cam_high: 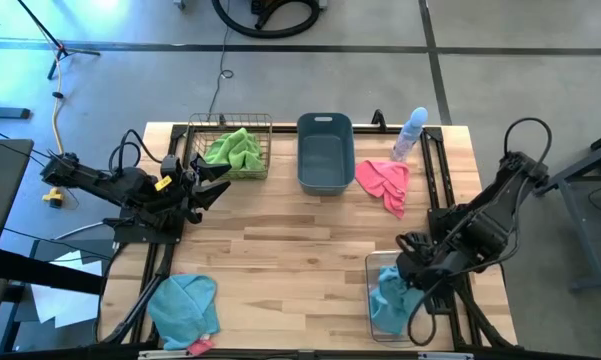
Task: Sort microfiber towel by color & place in baskets
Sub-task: Put the right blue towel into the transparent bin
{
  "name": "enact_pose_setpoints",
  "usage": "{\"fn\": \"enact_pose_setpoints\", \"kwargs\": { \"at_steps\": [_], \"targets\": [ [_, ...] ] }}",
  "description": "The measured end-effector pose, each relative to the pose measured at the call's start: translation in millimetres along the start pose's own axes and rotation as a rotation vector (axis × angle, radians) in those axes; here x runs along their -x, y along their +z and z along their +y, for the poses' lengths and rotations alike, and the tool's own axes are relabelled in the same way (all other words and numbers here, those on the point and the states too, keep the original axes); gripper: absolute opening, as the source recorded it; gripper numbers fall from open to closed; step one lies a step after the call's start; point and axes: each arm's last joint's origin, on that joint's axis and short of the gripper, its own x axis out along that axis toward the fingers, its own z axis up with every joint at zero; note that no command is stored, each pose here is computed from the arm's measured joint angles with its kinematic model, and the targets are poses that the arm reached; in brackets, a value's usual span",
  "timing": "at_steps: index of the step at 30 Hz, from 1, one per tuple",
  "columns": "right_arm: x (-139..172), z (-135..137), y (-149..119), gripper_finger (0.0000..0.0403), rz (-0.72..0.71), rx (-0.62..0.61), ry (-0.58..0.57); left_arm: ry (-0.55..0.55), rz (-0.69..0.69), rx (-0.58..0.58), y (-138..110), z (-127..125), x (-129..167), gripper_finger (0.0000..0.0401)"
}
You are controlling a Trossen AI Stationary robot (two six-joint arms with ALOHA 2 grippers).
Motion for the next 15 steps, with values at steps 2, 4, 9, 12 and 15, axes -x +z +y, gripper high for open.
{"fn": "enact_pose_setpoints", "kwargs": {
  "at_steps": [2,4,9,12,15],
  "targets": [
    [-8.9,3.1,2.6,0.0,0.02,0.022,-0.015,0.003,-0.001,0.0,0.0,0.1,0.0,0.0245],
    [-17.9,6.4,5.7,0.0,0.034,0.042,-0.024,0.011,-0.002,-0.001,0.0,0.3,0.0,0.0245],
    [-41.5,8.3,5.2,0.0,0.091,0.006,-0.04,0.014,-0.003,-0.001,0.0,0.4,0.0,0.0245],
    [-61.1,5.5,-5.3,0.0,0.138,-0.012,-0.004,0.014,-0.002,-0.002,0.0,0.4,0.0,0.0245],
    [-76.2,4.1,-11.3,0.0,0.116,0.009,0.037,0.016,-0.003,-0.002,0.0,0.5,0.0,0.0245]
  ]
}}
